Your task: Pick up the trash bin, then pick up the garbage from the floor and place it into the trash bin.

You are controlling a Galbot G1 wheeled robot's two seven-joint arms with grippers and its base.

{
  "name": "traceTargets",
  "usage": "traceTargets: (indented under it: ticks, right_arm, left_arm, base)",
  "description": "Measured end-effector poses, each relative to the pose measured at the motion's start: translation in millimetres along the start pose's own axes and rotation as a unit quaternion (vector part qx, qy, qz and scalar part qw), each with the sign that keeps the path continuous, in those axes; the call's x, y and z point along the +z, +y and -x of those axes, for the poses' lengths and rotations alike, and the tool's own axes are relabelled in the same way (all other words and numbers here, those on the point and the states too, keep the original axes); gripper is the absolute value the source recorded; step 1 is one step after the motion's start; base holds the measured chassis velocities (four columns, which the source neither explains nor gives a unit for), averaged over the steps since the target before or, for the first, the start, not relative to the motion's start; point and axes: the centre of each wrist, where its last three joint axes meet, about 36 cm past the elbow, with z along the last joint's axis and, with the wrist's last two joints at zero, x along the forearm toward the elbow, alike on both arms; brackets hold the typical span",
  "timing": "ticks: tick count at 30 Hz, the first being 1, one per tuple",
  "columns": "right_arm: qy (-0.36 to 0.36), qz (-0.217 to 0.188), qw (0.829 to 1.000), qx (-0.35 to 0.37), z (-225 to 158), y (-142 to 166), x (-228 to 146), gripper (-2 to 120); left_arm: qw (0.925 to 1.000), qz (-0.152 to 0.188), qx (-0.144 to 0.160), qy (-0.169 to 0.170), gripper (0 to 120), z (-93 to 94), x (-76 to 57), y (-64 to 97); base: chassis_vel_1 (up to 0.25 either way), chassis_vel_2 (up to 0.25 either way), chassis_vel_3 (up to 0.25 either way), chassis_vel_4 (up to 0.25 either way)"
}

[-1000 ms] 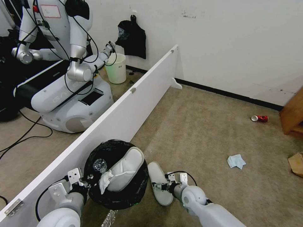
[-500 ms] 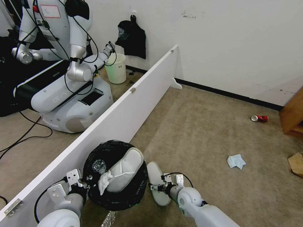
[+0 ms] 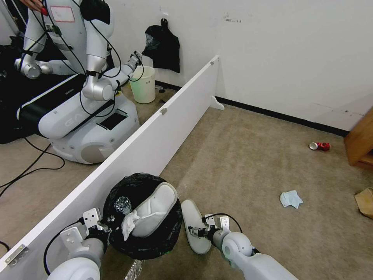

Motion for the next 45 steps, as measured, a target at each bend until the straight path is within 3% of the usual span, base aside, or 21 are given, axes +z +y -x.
traceTargets:
  ticks: [7,9,12,15,18,45]
  right_arm:
    - [0.000,0.003,1.000,-0.005,5,5,-1,42]
    - [0.000,0.004,1.000,-0.006,7,6,-1,29]
    - [-0.001,0.004,1.000,-0.007,7,6,-1,26]
    - [-0.001,0.004,1.000,-0.006,6,5,-1,8]
    - [-0.003,0.005,1.000,-0.004,5,3,-1,2]
    - [-0.030,0.007,0.999,0.023,-23,-15,-15,2]
  left_arm:
    - [1.0000,0.001,0.000,0.000,0,0.1,-0.2,0.4]
    - [1.0000,0.001,0.000,-0.001,0,0.4,-0.5,1.0]
    - [1.0000,0.001,0.000,-0.001,0,0.7,-0.6,1.1]
    - [1.0000,0.000,0.001,-0.001,0,2.3,-0.8,0.6]
    - [1.0000,0.000,0.003,-0.001,0,3.3,-0.7,-0.2]
    - [0.9999,0.004,0.015,0.004,0,7.3,2.9,-7.7]
  base:
    - [0.000,0.000,0.000,0.000]
    - [0.000,0.000,0.000,0.000]
    - [0.000,0.000,0.000,0.000]
    - [0.000,0.000,0.000,0.000]
    - [0.000,0.000,0.000,0.000]
    - [0.000,0.000,0.000,0.000]
